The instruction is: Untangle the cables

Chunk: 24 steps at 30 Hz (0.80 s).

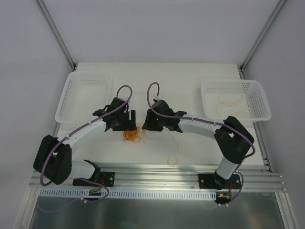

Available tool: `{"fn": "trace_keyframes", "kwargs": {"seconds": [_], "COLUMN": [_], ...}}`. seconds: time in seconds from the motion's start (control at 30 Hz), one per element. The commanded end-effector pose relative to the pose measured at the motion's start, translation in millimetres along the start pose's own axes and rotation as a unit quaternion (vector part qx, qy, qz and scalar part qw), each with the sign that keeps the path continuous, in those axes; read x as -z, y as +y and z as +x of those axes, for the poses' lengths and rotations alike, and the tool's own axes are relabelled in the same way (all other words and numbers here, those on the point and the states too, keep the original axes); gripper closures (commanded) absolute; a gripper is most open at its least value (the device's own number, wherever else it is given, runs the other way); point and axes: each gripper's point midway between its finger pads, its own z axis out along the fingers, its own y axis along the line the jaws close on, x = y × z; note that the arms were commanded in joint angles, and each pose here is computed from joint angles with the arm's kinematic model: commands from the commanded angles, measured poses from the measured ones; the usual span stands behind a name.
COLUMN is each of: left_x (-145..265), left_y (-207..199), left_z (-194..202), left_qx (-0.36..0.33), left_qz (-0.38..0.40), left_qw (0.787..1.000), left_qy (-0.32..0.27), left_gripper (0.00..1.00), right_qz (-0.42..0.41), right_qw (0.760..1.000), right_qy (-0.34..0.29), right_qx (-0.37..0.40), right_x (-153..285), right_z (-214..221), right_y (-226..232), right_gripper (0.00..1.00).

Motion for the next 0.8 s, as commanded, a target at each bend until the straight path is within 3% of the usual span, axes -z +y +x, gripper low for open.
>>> {"fn": "trace_keyframes", "kwargs": {"seconds": [0.0,0.17,0.33,0.5,0.53,0.77], "left_x": [-6,-18,-34,-41,-42,-42], "left_y": [-3,1,16,28,31,51], "left_z": [-8,0,11,18,19,24], "left_qx": [-0.016,-0.004,0.017,0.033,0.036,0.068], "left_qz": [-0.003,-0.01,-0.046,-0.074,-0.081,-0.114], "left_qw": [1.0,1.0,0.999,0.996,0.996,0.991], "left_qy": [-0.003,0.009,0.02,0.02,0.02,0.014], "left_gripper": [0.3,0.38,0.54,0.79,0.89,1.0], "right_qz": [-0.018,-0.014,-0.013,-0.003,0.012,0.047], "right_qw": [1.0,1.0,1.0,0.999,0.998,0.99], "right_qy": [-0.02,-0.014,-0.015,-0.023,-0.035,-0.092], "right_qx": [-0.012,-0.003,0.016,0.038,0.05,0.094], "right_x": [-4,0,16,34,44,114], "right_z": [-12,-8,-7,-7,-12,-39], "right_y": [16,15,13,5,-1,-27], "right_gripper": [0.56,0.71,0.98,0.99,0.99,0.99]}}
